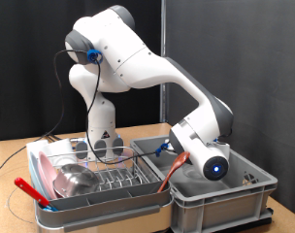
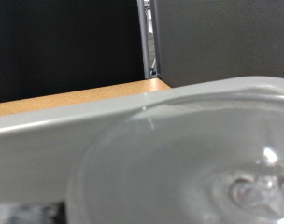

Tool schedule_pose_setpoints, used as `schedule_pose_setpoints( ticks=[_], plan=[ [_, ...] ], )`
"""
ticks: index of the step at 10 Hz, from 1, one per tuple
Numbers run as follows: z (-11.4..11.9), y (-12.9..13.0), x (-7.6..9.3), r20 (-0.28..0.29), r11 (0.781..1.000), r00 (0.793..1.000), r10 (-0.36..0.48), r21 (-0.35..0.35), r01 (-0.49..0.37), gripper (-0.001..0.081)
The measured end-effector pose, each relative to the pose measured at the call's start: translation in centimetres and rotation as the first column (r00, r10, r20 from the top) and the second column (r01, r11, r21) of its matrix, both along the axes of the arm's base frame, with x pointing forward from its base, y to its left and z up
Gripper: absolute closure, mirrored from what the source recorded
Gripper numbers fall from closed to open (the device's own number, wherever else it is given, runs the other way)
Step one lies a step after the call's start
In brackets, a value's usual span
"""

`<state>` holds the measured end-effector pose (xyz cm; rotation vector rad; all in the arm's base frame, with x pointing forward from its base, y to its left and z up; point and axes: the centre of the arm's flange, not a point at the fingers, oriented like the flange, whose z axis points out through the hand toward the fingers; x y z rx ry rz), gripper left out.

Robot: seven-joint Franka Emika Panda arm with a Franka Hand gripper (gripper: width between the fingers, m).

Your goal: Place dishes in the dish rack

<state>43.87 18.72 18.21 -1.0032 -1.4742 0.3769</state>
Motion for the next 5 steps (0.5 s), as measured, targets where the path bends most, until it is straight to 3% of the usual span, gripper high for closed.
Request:
schedule_pose_setpoints(
  ticks=[2, 3, 4, 5],
  plan=[
    [0.02, -0.03, 0.14, -0.001, 1.0, 1.0, -0.013, 0.002, 0.013, 0.053],
    [0.04, -0.05, 0.29, 0.0, 1.0, 1.0, -0.023, 0.003, 0.023, 0.053],
    [0.02, -0.1, 0.45, 0.001, 1.0, 1.0, -0.031, 0.002, 0.031, 0.0708],
    [0.04, -0.13, 0.6, 0.003, 0.999, 0.999, -0.035, 0.003, 0.035, 0.0708]
  ],
)
